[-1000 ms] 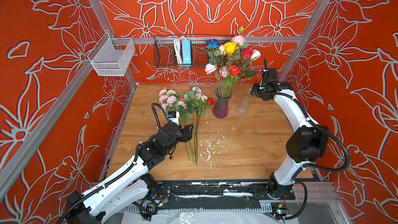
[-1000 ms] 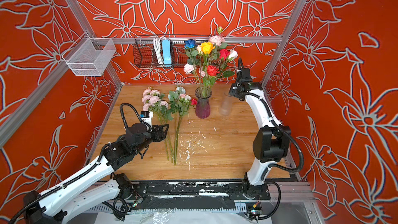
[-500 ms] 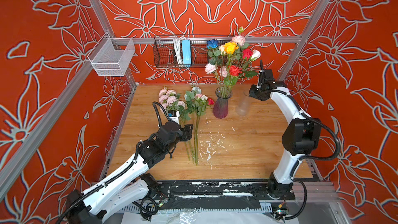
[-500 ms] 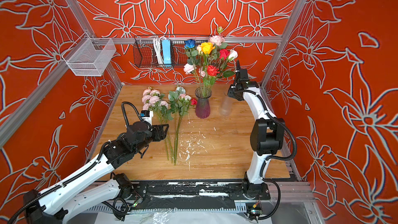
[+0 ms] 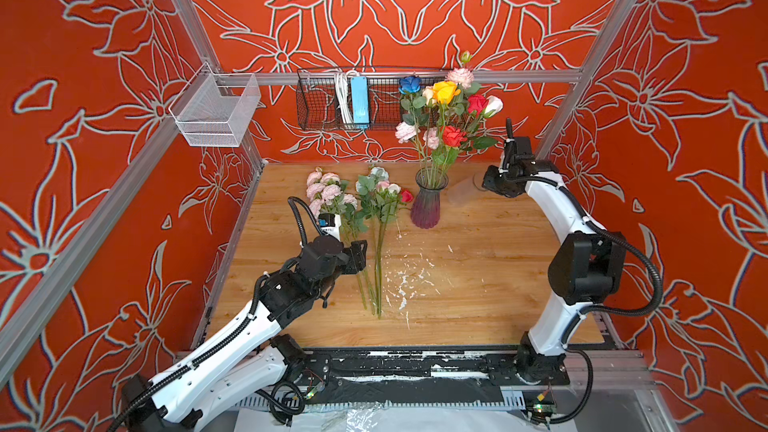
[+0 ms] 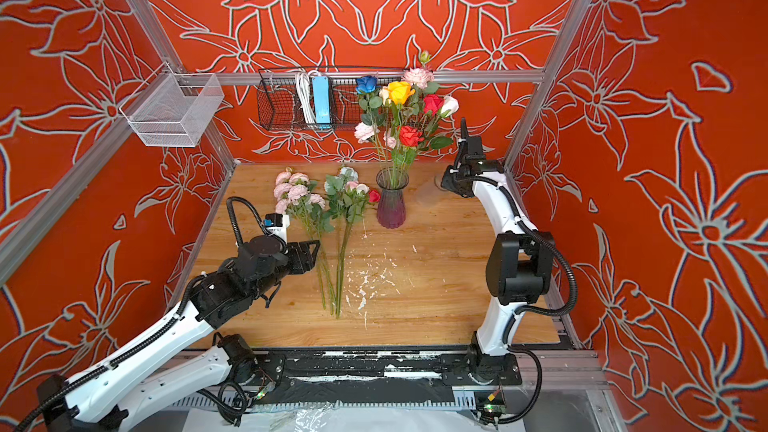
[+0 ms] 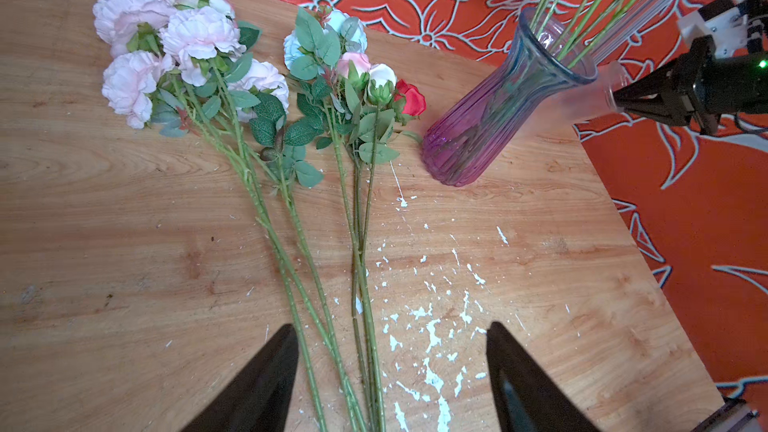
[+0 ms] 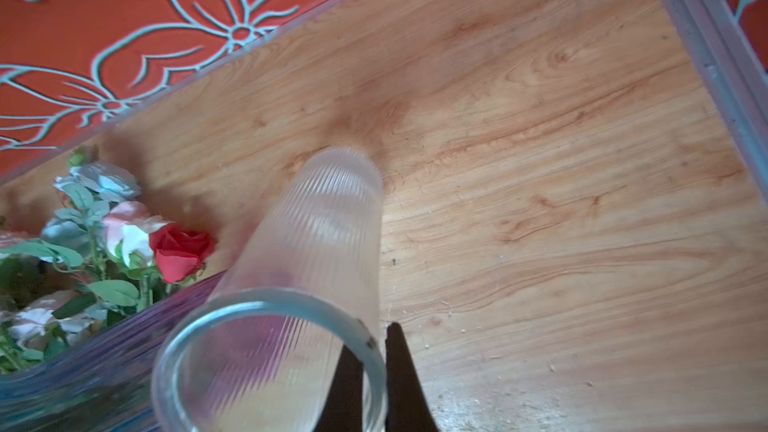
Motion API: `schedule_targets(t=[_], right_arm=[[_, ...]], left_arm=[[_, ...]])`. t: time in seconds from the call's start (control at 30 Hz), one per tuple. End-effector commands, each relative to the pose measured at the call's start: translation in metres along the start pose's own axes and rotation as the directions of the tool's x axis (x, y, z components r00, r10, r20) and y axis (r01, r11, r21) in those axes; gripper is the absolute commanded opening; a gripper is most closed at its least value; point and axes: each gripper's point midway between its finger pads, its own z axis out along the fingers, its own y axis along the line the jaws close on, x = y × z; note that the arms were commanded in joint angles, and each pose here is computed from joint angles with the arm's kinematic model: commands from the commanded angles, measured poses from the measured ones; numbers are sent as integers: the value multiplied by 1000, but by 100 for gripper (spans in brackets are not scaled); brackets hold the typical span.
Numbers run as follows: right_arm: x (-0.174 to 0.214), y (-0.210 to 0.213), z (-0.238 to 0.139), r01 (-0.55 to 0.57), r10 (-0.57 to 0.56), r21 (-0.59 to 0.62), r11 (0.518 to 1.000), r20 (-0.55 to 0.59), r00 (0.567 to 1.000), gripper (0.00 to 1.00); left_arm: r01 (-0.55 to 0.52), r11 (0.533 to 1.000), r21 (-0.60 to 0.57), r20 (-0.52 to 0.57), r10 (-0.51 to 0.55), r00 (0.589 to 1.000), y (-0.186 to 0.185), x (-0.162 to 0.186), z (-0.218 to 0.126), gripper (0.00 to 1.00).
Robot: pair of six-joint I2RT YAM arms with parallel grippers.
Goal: Arrange the flowers into the vase
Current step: 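Lower the right gripper onto the glass cup rim and close it, then carry the glass cup nearer the robot and set it on the table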
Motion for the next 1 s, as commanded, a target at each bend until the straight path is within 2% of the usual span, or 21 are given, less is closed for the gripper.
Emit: schedule_targets(t=[0.0,0.13,0.33,0.5,0.63,0.73,0.83,0.97], right_arm=[[-5,1,-24,5,-4,-19,1000,45,999,0],[-12,-2,-51,21,-19,-9,1000,120,993,0],[-1,-8,-92,41,-39,-6,999,161,986,0],[37,-3,-117,48,-35,-82,995,159,987,0],[71,-6,-138,84,-70,-80,993,166,984,0],[89,-11,-159,113,-100,-65,991,179,979,0],[109,-5,-176,154,-137,-93,984,161,977,0],[130,8,-194,206,-188,-140,968,134,973,0]], left_arm=[[10,1000,-17,25,-9,1000,1,-11,-6,72],[2,1000,-10,36,-2,999,-2,-17,-8,72],[-20,1000,-19,37,21,999,-3,-20,-6,72],[-32,999,-41,37,33,999,0,-16,6,72],[-18,999,-40,48,20,999,-2,-19,19,72],[-37,999,-33,24,38,999,-11,-23,28,72],[-38,998,-46,-43,36,998,-15,-14,43,72],[-2,998,-61,-46,-1,999,-10,-10,39,70]])
